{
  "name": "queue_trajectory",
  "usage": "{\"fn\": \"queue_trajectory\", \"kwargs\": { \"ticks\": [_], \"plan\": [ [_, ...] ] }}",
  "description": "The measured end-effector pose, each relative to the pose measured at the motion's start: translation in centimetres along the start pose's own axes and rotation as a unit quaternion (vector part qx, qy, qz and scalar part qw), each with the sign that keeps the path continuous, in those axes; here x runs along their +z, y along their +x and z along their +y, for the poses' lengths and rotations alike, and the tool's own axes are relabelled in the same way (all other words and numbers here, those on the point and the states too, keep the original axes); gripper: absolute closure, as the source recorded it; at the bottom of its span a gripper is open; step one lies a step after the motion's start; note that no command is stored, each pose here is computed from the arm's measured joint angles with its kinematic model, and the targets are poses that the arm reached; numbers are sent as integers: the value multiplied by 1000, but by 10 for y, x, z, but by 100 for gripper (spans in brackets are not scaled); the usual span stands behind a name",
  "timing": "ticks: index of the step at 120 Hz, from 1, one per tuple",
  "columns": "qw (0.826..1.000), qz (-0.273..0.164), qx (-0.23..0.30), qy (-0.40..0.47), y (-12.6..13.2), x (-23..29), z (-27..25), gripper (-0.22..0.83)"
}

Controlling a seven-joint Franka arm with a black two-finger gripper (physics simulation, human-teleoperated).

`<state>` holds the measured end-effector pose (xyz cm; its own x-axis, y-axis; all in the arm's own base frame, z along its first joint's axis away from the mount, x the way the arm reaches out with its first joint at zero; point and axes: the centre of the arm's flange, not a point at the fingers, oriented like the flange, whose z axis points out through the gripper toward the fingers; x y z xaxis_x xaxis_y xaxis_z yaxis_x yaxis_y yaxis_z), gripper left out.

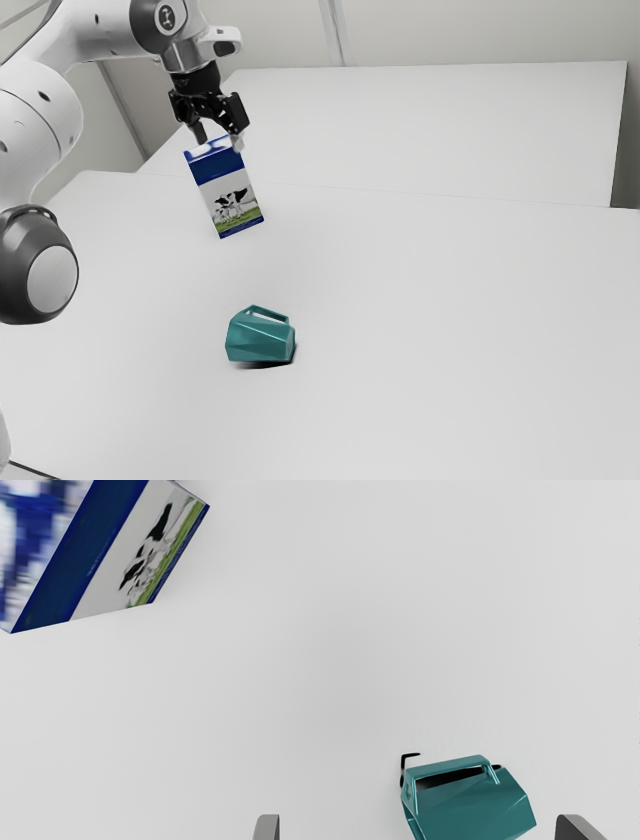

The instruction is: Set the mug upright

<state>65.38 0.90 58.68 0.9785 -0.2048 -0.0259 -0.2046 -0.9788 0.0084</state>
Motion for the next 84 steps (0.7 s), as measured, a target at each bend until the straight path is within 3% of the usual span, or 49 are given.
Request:
{"fn": "queue_trajectory", "kwargs": {
  "ticks": [30, 45, 71, 84],
  "plan": [
    [1000, 0, 14, -2, 3, -1, 17, 0],
    [1000, -6, 12, -11, -11, 1, 18, 0],
    [996, -51, 4, -68, -89, 63, 41, 0],
    [994, -42, -11, -99, -128, 90, 44, 0]
  ]
}}
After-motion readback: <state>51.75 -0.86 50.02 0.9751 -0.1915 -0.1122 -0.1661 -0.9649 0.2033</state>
